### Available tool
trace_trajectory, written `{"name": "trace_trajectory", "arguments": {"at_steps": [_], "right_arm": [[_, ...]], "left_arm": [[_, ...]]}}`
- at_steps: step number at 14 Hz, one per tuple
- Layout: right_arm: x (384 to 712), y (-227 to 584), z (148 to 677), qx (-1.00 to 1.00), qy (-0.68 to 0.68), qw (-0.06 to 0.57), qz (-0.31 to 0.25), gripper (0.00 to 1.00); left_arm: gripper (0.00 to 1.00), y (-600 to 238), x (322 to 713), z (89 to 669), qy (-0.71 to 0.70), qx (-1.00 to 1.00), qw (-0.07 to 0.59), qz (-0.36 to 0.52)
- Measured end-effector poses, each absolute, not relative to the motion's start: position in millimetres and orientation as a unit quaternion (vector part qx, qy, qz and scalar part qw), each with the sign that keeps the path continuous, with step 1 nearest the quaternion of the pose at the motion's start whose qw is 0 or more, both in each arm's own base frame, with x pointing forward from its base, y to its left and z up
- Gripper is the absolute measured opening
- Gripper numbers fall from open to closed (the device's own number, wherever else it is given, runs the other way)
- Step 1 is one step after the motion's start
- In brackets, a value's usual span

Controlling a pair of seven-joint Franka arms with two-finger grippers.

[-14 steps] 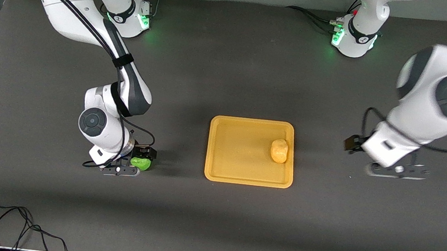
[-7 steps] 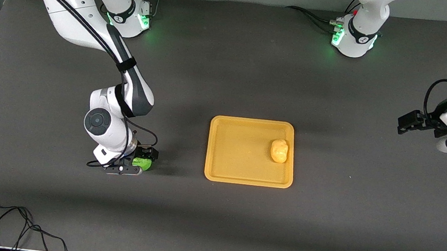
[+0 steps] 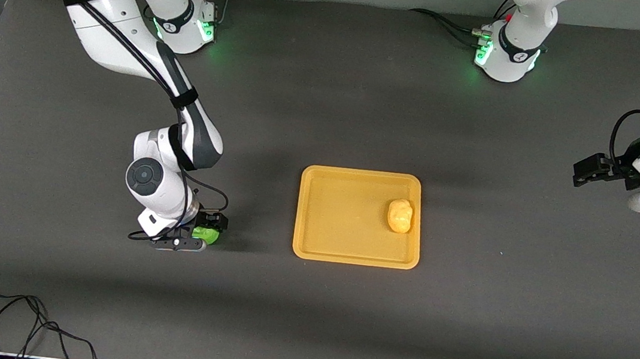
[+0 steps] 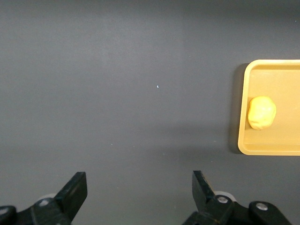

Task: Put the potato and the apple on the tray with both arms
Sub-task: 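Grasp the green apple with the right gripper and lift it, then lower the apple onto the tray beside the potato with the right gripper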

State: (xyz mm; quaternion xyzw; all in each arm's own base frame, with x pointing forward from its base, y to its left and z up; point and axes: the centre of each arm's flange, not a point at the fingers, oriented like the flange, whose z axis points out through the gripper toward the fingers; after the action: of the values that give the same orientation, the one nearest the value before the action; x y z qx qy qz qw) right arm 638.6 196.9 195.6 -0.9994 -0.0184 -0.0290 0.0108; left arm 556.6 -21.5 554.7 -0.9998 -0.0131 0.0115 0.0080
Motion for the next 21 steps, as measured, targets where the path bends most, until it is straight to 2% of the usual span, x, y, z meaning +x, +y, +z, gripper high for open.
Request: {"name": "trace_trajectory", "arguments": {"at_steps": [1,4,6,10,12,14,16,21], "right_arm": [[639,197,197,-0.999,-0.018,0.011,-0.031,0.78],[644,198,206,-0.999,-0.018,0.014,-0.041,0.76],[652,200,238,-0.999,-0.018,0.015,-0.043,0.76],[659,204,382,-1.0,-0.02,0.011,-0.021,0.76],[650,213,453,-1.0,-0.017,0.011,-0.008,0.76],[635,253,494,-1.0,-0.001,0.014,-0.012,0.76],[616,315,495,-1.0,0.013,0.017,-0.012,0.76],[585,449,451,-0.999,0.025,0.019,-0.012,0.75]], "left_arm": [[1.0,-21,557,555,-0.013,-1.0,0.006,0.012],[1.0,-16,556,555,-0.017,-1.0,0.005,0.013],[1.0,-12,555,554,-0.019,-1.0,0.004,0.017],[1.0,-8,554,554,-0.015,-1.0,0.004,0.021],[1.0,-9,553,556,-0.011,-1.0,0.005,0.02],[1.0,-10,552,559,-0.007,-1.0,0.006,0.017],[1.0,-11,551,561,-0.005,-1.0,0.007,0.015],[1.0,-11,551,562,-0.003,-1.0,0.007,0.014]]}}
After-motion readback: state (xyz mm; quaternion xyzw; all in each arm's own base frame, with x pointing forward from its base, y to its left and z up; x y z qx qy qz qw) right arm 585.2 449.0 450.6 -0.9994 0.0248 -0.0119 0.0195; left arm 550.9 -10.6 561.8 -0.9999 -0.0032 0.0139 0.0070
